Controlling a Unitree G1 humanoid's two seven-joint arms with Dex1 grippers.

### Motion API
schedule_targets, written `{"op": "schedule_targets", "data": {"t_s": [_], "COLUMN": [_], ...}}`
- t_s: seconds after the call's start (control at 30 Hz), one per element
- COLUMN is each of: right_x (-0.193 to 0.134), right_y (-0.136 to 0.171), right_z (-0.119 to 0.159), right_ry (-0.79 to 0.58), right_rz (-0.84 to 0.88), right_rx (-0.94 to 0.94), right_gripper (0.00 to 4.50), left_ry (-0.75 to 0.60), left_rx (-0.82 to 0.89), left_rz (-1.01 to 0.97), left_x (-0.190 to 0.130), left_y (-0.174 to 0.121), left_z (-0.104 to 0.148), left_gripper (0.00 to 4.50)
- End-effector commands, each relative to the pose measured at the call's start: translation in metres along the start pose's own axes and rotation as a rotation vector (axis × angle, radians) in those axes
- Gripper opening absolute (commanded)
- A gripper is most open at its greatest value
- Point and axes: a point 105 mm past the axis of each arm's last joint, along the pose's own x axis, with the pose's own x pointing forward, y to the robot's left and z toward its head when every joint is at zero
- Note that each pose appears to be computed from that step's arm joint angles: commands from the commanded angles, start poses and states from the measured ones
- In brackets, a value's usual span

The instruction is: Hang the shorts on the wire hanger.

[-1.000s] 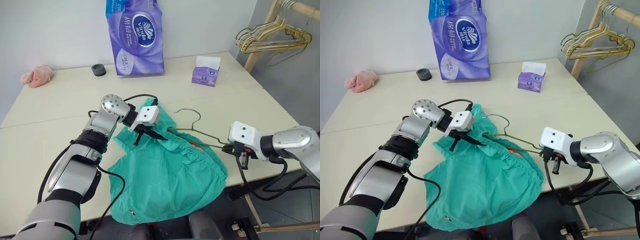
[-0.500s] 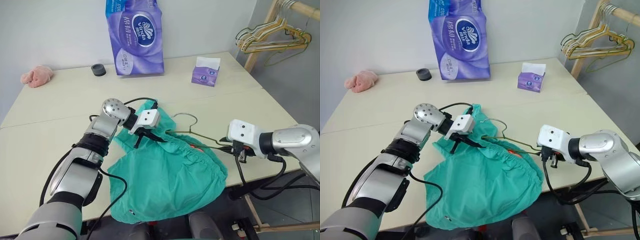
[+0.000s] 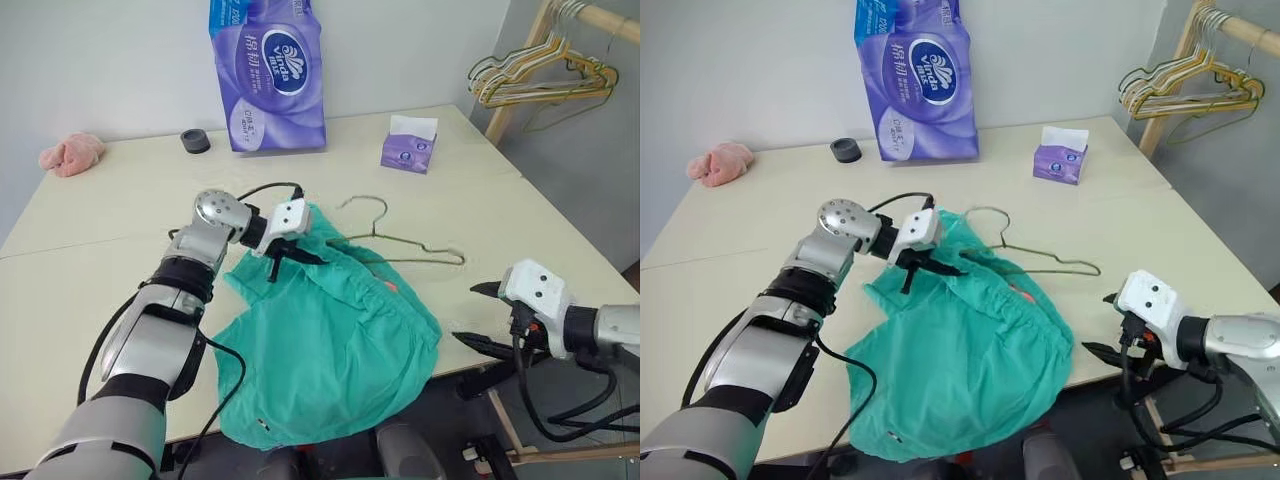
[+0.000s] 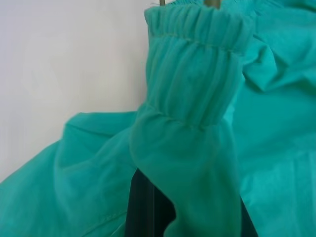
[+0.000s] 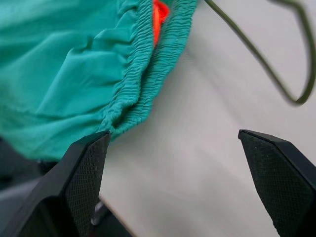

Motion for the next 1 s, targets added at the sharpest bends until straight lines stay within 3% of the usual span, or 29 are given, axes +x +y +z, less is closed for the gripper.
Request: {"op": "schedule_targets", "data": {"t_s": [0.03,0.17,0.33,0.5,0.6,0.77,1.0], "right_x": [0.014,0.033,0.052,0.073,0.073,0.062,0.042], "right_y": [0.018,0.026,0.033,0.028,0.025,0.014,-0.024], "right_z": [-0.002,-0.013,-0.002,-0.007,-0.011,-0.021,-0.024], "right_ry": [-0.095,-0.12,-0.191,-0.175,-0.158,-0.11,-0.095], "right_rz": [-0.027,-0.079,-0.049,-0.061,-0.066,-0.122,-0.282], "right_rx": [0.198,0.306,0.392,0.455,0.455,0.422,0.356], "right_gripper": [4.45,4.45,4.45,4.45,3.89,2.22,0.02], "left_ry": [-0.032,-0.037,-0.04,-0.038,-0.038,-0.048,-0.11], "left_rx": [-0.012,-0.037,-0.043,-0.044,-0.046,-0.061,-0.087], "left_rz": [0.075,0.085,0.085,0.084,0.089,0.095,0.059], "left_x": [-0.023,-0.028,-0.027,-0.027,-0.029,-0.033,-0.037], "left_y": [0.011,0.011,0.011,0.01,0.01,0.01,0.003], "left_z": [0.008,0.007,0.008,0.007,0.007,0.008,0.019], "left_gripper": [0.0,0.0,0.0,0.0,0.0,0.0,0.0]}}
